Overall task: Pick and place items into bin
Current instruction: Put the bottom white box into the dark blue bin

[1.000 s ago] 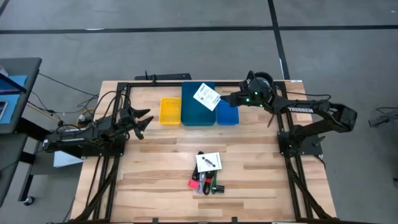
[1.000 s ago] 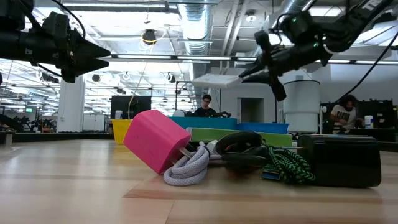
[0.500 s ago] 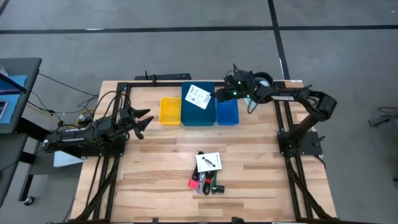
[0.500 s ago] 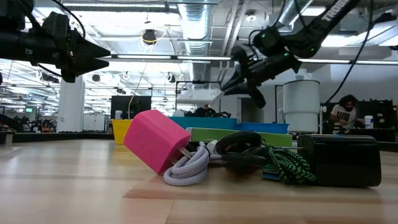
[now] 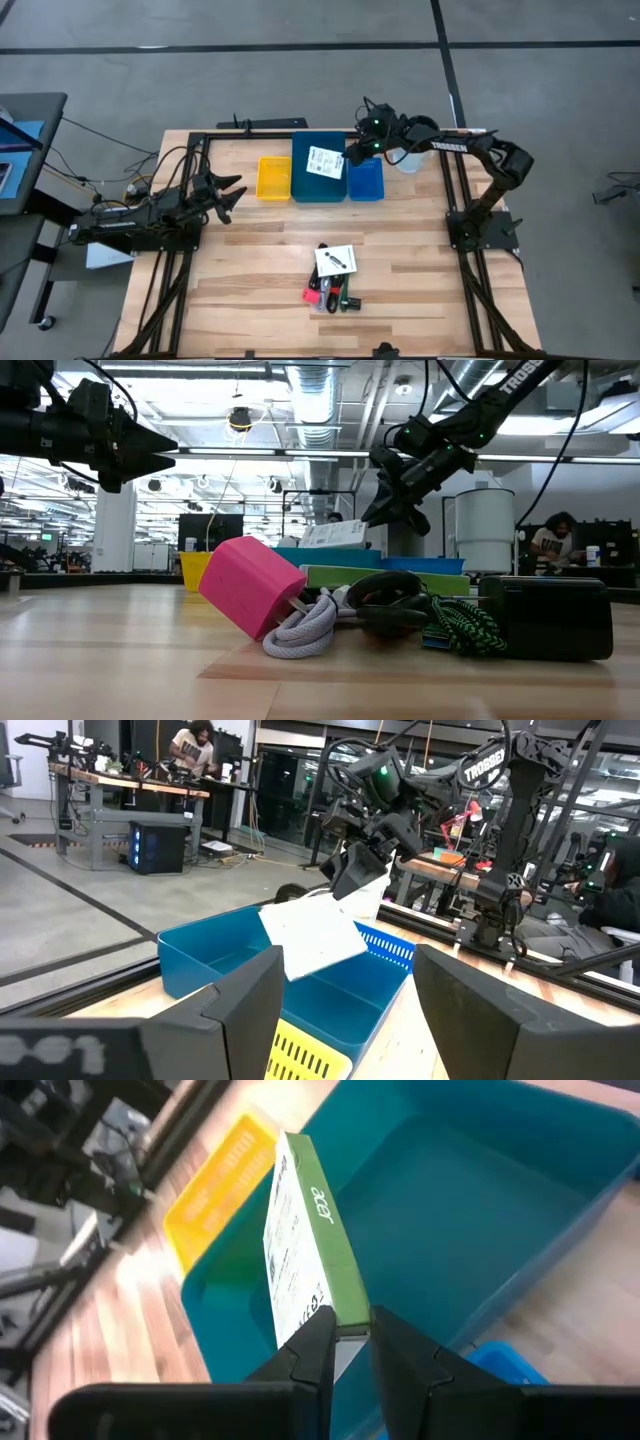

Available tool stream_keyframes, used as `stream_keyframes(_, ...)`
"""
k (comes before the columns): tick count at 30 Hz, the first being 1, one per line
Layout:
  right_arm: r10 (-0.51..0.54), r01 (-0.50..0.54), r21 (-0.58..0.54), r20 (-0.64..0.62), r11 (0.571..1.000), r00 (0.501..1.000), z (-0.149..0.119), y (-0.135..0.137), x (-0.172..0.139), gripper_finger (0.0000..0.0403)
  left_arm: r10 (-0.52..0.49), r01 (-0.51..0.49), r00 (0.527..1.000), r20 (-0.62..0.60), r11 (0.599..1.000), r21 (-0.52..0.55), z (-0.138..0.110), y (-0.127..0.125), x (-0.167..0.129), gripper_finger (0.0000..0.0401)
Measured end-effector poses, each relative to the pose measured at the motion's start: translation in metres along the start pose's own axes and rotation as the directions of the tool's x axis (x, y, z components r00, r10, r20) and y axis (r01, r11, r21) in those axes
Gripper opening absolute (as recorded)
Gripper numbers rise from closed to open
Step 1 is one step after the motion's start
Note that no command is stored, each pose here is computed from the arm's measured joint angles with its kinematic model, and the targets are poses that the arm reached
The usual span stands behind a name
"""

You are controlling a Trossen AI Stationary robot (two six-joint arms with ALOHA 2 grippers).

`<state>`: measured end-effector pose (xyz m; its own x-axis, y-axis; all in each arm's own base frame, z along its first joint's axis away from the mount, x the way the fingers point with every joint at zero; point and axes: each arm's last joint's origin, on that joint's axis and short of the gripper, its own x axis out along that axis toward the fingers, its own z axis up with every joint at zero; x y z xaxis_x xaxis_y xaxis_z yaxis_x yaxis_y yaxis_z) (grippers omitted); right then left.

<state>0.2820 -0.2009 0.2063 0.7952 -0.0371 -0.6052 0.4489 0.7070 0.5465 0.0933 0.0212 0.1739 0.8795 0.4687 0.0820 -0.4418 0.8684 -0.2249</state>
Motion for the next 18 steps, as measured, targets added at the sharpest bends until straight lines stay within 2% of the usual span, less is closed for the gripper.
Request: stream_keyframes(18,0.009,-0.01,-0.083,-0.015,0.997,1.0,-0.0017,0.0049,0.0019,0.0085,0.0,0.0,1.0,0.0,1.0,0.0,0.0,0.0,0.0,0.0212)
